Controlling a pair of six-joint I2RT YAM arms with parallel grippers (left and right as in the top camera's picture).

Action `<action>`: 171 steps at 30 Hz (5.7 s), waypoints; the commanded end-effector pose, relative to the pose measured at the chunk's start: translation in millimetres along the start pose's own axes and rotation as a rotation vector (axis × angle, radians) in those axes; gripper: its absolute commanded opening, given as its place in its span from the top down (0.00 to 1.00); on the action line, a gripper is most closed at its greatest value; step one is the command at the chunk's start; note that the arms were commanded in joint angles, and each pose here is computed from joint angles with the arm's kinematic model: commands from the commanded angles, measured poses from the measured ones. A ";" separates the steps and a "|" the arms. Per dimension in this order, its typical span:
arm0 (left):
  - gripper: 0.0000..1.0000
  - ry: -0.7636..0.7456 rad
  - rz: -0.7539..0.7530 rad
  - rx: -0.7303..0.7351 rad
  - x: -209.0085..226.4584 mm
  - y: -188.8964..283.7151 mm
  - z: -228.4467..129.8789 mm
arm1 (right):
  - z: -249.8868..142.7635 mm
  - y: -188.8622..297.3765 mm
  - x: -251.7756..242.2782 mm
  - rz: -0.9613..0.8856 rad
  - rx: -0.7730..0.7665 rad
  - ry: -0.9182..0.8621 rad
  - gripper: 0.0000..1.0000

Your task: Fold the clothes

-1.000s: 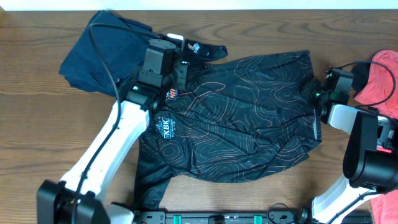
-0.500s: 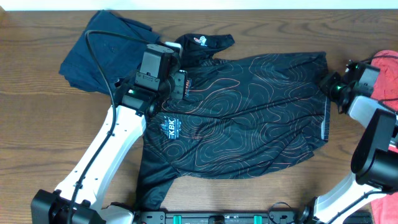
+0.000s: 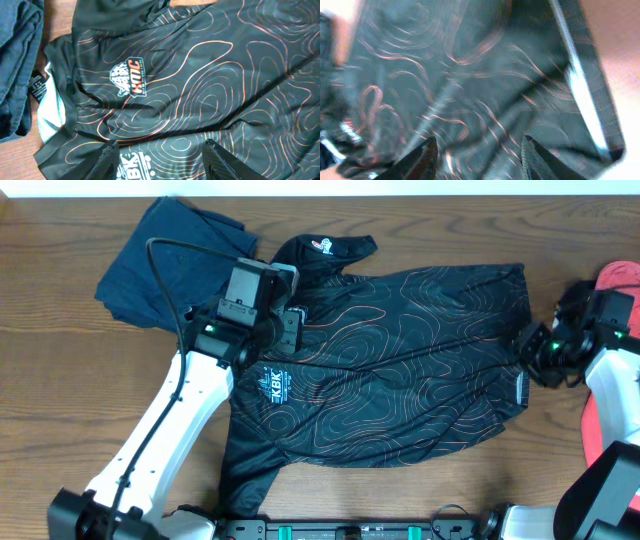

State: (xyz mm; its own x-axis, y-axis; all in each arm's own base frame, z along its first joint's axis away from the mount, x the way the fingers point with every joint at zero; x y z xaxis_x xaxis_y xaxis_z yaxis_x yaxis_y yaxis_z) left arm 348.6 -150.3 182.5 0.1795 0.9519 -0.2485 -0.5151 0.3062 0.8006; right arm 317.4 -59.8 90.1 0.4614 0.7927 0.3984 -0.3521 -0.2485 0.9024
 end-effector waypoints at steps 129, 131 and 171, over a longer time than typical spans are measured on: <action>0.30 0.020 -0.057 0.125 -8.8 13.2 -31.0 | -115.6 35.6 -133.3 -0.450 -0.031 -0.381 0.99; 0.30 0.024 -0.050 0.147 -7.3 13.8 -36.2 | -115.1 36.2 -134.6 -0.459 -0.040 -0.405 0.99; 0.94 0.745 0.285 0.616 80.9 -27.3 -264.2 | -105.7 34.9 -132.6 -0.436 -0.077 -0.405 0.99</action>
State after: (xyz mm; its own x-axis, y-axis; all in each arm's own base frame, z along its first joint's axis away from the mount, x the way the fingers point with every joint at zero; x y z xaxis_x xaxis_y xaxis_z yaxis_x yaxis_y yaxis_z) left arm 181.4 -75.3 3.7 -0.4907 0.8583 -0.1504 0.0062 0.1760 0.9844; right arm 158.0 -112.0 51.0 0.8307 0.5554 0.0394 -0.1118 0.0971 0.9890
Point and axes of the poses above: each gripper's point midway between its finger pads, its own y axis back along the fingers, its own x axis along the line the jaws close on, z = x × y, the point moved 1 cm from there along y, back along the fingers, and after that the axes turned 8 degrees about y, right-handed, at the moved point
